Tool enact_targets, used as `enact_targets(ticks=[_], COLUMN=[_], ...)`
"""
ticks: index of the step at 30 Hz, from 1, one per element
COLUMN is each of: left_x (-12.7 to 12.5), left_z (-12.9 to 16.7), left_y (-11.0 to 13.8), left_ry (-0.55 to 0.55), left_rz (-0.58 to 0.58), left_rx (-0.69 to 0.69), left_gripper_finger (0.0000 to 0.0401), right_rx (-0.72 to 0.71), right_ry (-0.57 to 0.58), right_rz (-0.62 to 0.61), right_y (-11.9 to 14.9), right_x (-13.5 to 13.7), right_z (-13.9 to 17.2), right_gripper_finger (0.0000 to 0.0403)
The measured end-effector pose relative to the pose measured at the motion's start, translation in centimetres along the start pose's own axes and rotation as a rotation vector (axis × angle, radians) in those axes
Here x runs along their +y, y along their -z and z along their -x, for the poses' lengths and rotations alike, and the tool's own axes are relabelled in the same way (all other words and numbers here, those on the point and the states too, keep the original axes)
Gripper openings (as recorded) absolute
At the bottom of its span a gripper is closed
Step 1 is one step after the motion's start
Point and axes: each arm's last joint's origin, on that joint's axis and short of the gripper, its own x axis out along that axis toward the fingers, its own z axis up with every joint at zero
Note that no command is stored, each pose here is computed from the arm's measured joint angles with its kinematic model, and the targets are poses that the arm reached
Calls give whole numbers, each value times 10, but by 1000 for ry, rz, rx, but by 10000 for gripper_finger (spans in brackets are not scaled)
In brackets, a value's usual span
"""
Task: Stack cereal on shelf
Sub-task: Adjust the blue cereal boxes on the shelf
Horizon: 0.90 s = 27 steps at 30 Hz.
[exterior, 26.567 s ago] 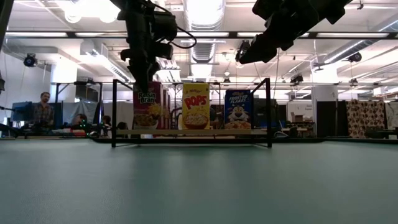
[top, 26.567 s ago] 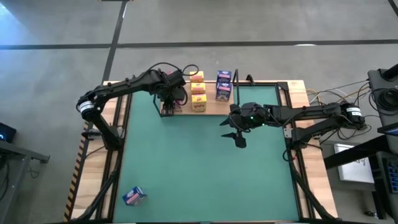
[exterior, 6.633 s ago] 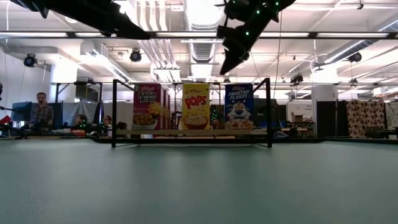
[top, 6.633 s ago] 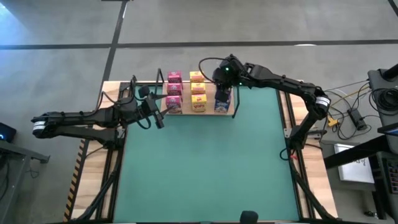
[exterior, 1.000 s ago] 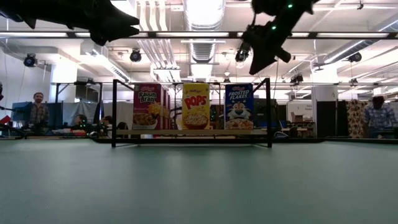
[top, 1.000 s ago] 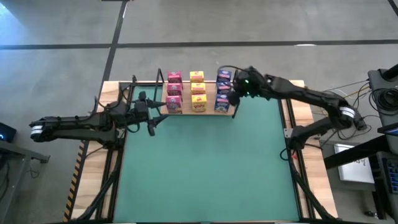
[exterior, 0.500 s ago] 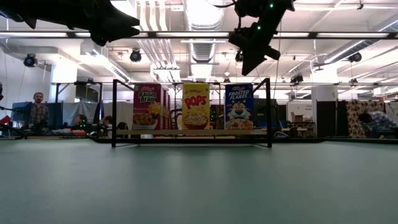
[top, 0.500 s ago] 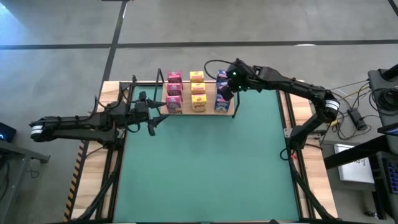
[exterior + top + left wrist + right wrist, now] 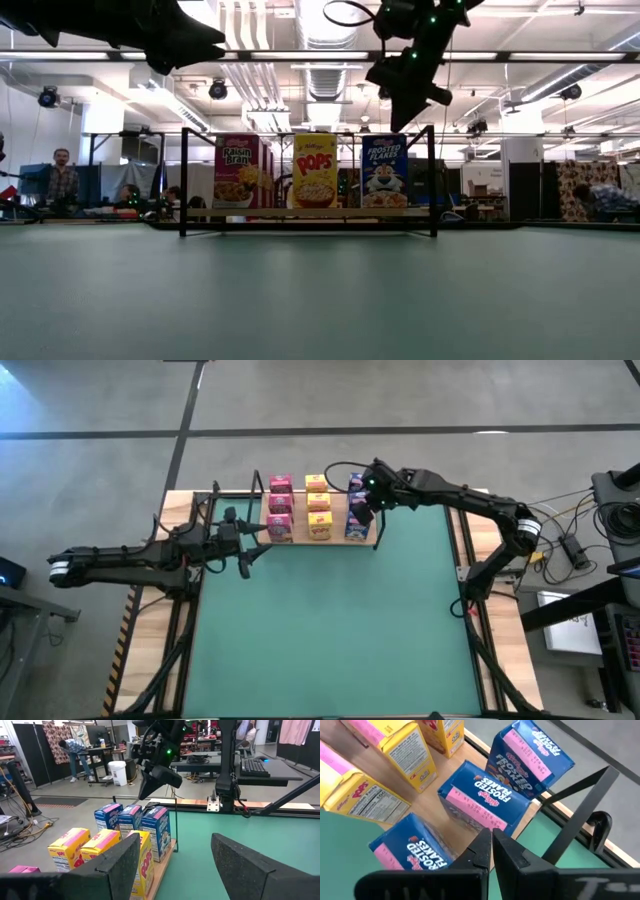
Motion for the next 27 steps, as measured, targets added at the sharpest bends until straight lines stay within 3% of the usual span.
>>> enact_targets(ticks=[15, 27], left_x=[0, 0], left_z=[-1, -1], left_y=[1, 1], left_ry=[1, 1], left_rz=[-1, -2], left_rx=[5, 10], left_gripper_finger=[228, 228], right_rx=[19, 17], right_ry=[57, 31], right_rz=[9, -43], right_y=[1, 2], right_x=[3, 3], right_z=[-30, -23], right_gripper_finger=[9, 9])
